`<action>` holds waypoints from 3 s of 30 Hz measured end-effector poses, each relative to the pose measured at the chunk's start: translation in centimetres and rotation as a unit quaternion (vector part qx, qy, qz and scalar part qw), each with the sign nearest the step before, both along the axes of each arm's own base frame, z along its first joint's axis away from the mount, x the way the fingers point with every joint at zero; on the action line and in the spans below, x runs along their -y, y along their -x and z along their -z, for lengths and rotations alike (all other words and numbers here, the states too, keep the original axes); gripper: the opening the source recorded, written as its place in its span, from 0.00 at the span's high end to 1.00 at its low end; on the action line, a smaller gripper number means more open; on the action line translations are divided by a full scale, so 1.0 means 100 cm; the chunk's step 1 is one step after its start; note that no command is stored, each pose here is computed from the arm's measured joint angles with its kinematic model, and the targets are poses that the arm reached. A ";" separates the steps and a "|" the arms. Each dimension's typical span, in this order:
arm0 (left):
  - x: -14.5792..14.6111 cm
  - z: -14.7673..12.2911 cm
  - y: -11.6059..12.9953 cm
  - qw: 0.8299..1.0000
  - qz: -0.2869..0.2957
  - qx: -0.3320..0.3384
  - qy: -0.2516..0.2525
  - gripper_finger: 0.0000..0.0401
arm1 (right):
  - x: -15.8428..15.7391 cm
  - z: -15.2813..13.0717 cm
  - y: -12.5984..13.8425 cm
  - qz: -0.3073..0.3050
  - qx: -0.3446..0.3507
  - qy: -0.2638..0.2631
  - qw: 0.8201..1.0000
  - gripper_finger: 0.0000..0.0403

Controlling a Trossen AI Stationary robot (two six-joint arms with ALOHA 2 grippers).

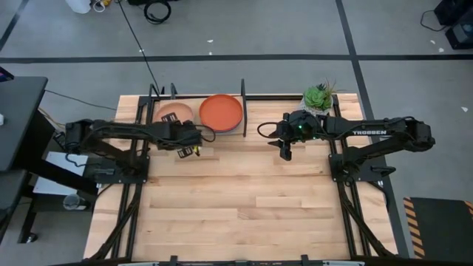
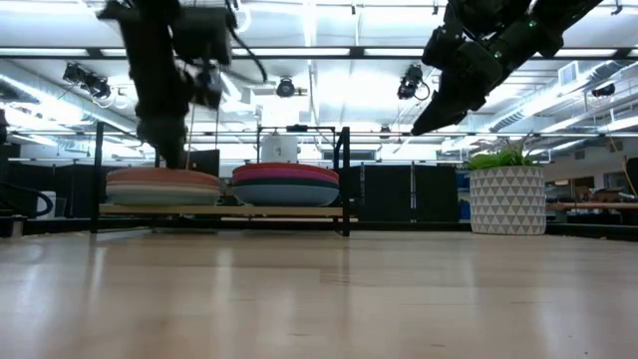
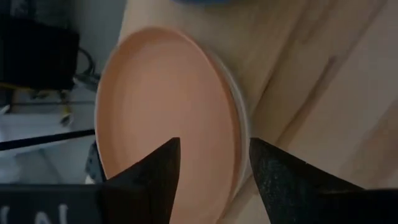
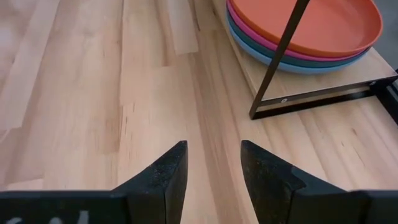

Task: Place and stack plates onto a shelf
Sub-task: Stack the brown plate on top of the gray plate on the shelf, then return to Home Position

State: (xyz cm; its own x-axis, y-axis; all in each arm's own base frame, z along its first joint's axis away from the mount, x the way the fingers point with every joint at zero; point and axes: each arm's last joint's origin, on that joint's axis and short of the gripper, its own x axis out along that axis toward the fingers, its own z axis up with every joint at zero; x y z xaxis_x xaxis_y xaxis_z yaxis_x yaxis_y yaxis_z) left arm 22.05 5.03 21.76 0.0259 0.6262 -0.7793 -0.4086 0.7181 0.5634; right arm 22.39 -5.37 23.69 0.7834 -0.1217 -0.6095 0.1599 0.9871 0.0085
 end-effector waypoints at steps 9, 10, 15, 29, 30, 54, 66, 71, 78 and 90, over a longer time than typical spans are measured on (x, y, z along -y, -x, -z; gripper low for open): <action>0.008 -0.030 0.013 0.989 0.022 0.141 0.031 0.50 | 0.000 -0.001 -0.001 0.000 0.008 0.001 1.000 0.62; 0.009 -0.025 0.012 0.988 0.029 0.144 0.049 0.50 | 0.000 -0.001 -0.001 0.001 0.007 -0.001 1.000 0.62; 0.014 0.013 0.022 0.994 0.035 0.081 0.064 0.50 | -0.001 0.000 0.000 0.001 0.003 -0.008 1.000 0.62; 0.020 0.021 0.020 0.995 0.080 0.059 0.000 0.50 | 0.000 -0.003 -0.002 0.001 0.018 -0.005 1.000 0.62; 0.022 0.018 0.018 0.994 0.083 0.068 -0.001 0.50 | 0.000 -0.003 -0.002 0.001 0.018 -0.005 1.000 0.62; 0.096 0.006 0.069 0.865 0.281 0.413 0.044 0.65 | -0.003 0.017 0.048 0.039 0.186 -0.001 0.982 0.70; 0.082 0.031 0.107 0.807 0.297 0.510 0.037 0.65 | -0.013 0.050 0.080 0.050 0.294 0.004 0.955 0.72; 0.078 0.032 0.116 0.791 0.302 0.532 0.023 0.65 | -0.016 0.069 0.093 0.061 0.309 -0.021 0.949 0.72; 0.076 0.047 0.121 0.785 0.310 0.536 0.010 0.65 | -0.018 0.077 0.098 0.069 0.302 -0.043 0.950 0.72; 0.076 0.046 0.121 0.760 0.329 0.560 -0.019 0.65 | -0.019 0.072 0.098 0.063 0.324 -0.035 0.943 0.72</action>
State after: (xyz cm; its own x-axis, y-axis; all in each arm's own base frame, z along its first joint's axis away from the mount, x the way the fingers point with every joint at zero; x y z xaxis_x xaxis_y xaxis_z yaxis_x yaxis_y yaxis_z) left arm 9.90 -2.54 17.20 0.9772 0.2116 -0.0191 -0.2064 0.9667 0.1512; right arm 12.62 -3.51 16.46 0.9763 -0.2156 -0.0182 0.2146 0.9541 0.2088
